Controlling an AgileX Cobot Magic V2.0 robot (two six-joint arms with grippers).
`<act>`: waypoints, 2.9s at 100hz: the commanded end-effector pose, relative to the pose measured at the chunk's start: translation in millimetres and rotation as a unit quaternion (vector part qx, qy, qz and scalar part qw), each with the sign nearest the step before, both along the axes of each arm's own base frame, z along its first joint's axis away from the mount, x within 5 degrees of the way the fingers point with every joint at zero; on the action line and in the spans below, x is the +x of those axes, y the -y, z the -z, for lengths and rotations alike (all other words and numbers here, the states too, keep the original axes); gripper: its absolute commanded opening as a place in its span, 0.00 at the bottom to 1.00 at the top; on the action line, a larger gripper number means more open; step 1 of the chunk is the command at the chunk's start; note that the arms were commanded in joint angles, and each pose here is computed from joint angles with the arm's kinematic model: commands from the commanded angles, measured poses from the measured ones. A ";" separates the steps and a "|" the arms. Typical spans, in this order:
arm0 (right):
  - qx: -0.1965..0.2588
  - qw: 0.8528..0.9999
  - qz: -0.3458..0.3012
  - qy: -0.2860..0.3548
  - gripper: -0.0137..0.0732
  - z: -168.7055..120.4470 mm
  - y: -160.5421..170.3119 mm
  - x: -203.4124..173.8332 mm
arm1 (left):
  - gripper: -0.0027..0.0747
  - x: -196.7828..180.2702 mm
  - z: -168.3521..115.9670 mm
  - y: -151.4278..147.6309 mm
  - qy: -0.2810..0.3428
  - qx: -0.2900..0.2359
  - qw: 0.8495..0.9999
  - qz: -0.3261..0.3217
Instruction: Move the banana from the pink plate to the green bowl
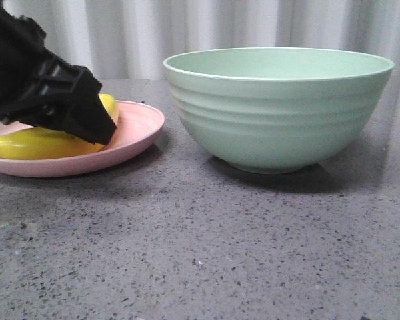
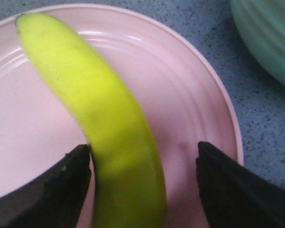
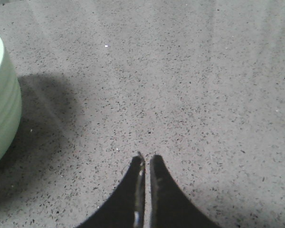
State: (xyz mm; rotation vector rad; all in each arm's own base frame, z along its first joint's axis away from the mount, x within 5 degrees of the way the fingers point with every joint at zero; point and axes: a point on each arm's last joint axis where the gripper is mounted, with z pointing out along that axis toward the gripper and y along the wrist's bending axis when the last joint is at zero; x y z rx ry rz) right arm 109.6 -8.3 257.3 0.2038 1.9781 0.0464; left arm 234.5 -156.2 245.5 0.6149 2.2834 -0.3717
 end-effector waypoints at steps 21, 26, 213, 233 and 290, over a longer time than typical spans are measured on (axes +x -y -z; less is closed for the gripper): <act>-0.005 0.999 0.003 0.048 0.08 -17.2 1.0 4.9 | 0.35 4.6 -17.5 4.4 0.033 -0.026 0.999 -0.003; -0.005 0.999 0.003 0.048 0.08 -17.2 1.0 4.9 | 0.29 4.1 -17.0 4.2 0.030 -0.024 0.999 -0.002; 0.266 0.931 -0.228 -0.101 0.55 -96.6 -131.3 139.9 | 0.17 -72.7 -106.8 80.8 0.098 -0.119 0.970 0.185; 0.264 0.930 -0.231 -0.114 0.47 -93.2 -132.9 141.0 | 0.25 -72.6 -106.9 80.8 0.099 -0.120 0.970 0.185; 0.252 0.940 -0.226 -0.048 0.15 -128.4 -116.6 147.7 | 0.47 -80.9 -136.9 64.9 0.160 -0.172 0.956 0.174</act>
